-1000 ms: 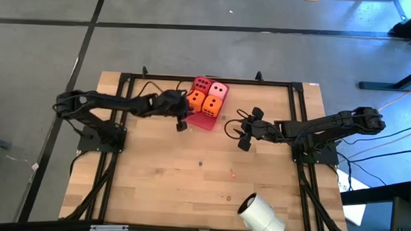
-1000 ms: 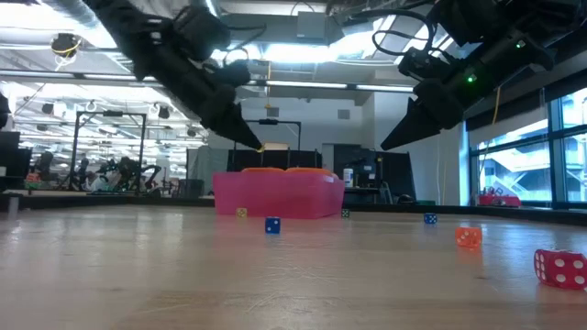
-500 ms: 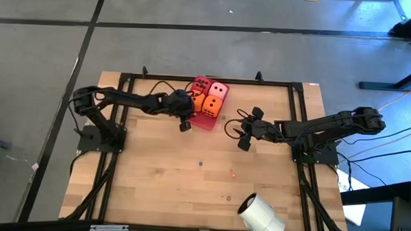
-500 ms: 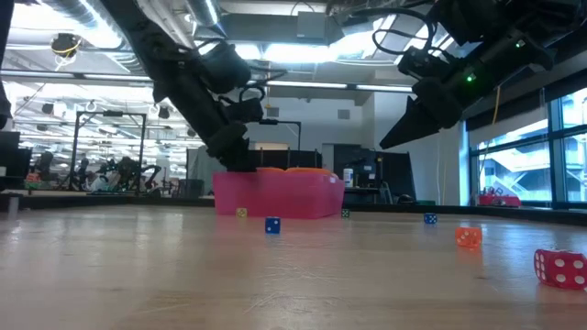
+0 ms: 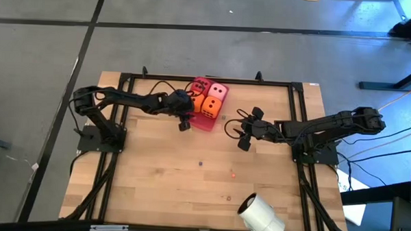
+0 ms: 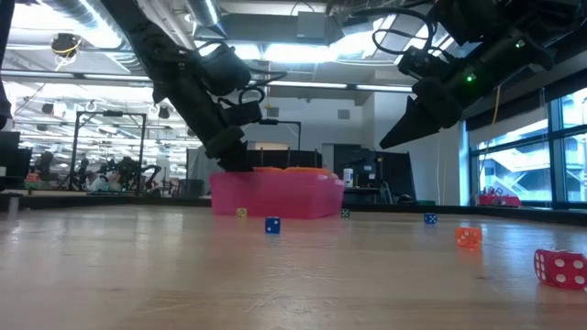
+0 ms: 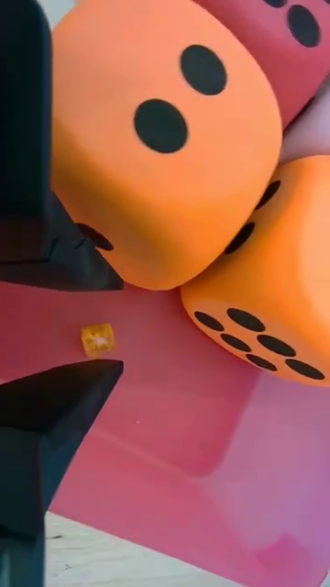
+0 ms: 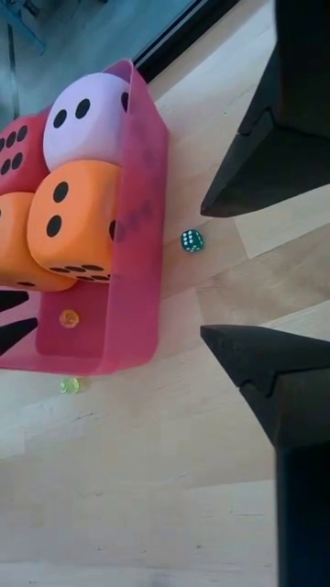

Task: Pick & Place Dice
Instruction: Put the small yellow dice into the red bin, then put the small light green dice into the red bin

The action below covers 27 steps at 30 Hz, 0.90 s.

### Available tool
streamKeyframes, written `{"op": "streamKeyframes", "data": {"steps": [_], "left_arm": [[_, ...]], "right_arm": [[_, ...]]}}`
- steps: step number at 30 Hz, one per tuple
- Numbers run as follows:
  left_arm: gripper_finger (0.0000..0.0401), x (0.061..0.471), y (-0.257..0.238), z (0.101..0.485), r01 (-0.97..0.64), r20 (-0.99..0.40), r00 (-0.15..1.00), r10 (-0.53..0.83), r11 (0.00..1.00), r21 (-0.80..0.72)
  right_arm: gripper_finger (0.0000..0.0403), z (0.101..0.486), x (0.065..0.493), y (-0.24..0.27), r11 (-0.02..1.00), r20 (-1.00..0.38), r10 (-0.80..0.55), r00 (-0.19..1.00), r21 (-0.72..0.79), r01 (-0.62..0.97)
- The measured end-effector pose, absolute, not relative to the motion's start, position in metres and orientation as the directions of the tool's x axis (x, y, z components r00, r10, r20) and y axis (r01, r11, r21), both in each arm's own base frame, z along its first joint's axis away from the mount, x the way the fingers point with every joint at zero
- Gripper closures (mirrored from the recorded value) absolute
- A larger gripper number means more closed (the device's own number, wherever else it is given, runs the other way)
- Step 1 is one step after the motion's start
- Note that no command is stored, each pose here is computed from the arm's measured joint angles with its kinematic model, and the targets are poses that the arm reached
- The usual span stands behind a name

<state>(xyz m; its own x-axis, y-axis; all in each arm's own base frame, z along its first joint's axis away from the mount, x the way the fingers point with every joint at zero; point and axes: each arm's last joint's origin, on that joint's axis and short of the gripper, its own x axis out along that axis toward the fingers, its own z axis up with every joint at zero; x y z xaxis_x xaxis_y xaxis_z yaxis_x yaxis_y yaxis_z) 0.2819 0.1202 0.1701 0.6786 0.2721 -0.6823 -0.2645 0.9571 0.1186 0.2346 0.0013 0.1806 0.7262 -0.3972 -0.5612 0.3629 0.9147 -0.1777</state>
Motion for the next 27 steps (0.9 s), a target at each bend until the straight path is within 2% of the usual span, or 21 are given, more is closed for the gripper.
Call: {"op": "streamKeyframes", "data": {"steps": [9, 14, 20, 27], "left_arm": [[0.0256, 0.282, 0.119, 0.175, -0.257, -0.661, 0.698, 0.275, 0.958, 0.128], [0.0264, 0.278, 0.106, 0.203, -0.239, -0.579, 0.769, 0.271, 0.962, 0.132], [0.0269, 0.268, 0.079, 0.225, -0.195, -0.574, 0.806, 0.147, 0.980, -0.024], [0.0273, 0.262, 0.050, 0.203, -0.241, -0.668, 0.742, 0.056, 0.952, -0.188]], "right_arm": [[0.0199, 0.181, 0.235, 0.001, 0.915, -0.561, -0.397, 0.726, -0.178, 0.363], [0.0199, 0.181, 0.235, 0.001, 0.916, -0.562, -0.394, 0.727, -0.176, 0.361], [0.0199, 0.181, 0.235, 0.001, 0.916, -0.562, -0.394, 0.727, -0.176, 0.361], [0.0199, 0.181, 0.235, 0.001, 0.916, -0.562, -0.395, 0.727, -0.176, 0.361]]}}
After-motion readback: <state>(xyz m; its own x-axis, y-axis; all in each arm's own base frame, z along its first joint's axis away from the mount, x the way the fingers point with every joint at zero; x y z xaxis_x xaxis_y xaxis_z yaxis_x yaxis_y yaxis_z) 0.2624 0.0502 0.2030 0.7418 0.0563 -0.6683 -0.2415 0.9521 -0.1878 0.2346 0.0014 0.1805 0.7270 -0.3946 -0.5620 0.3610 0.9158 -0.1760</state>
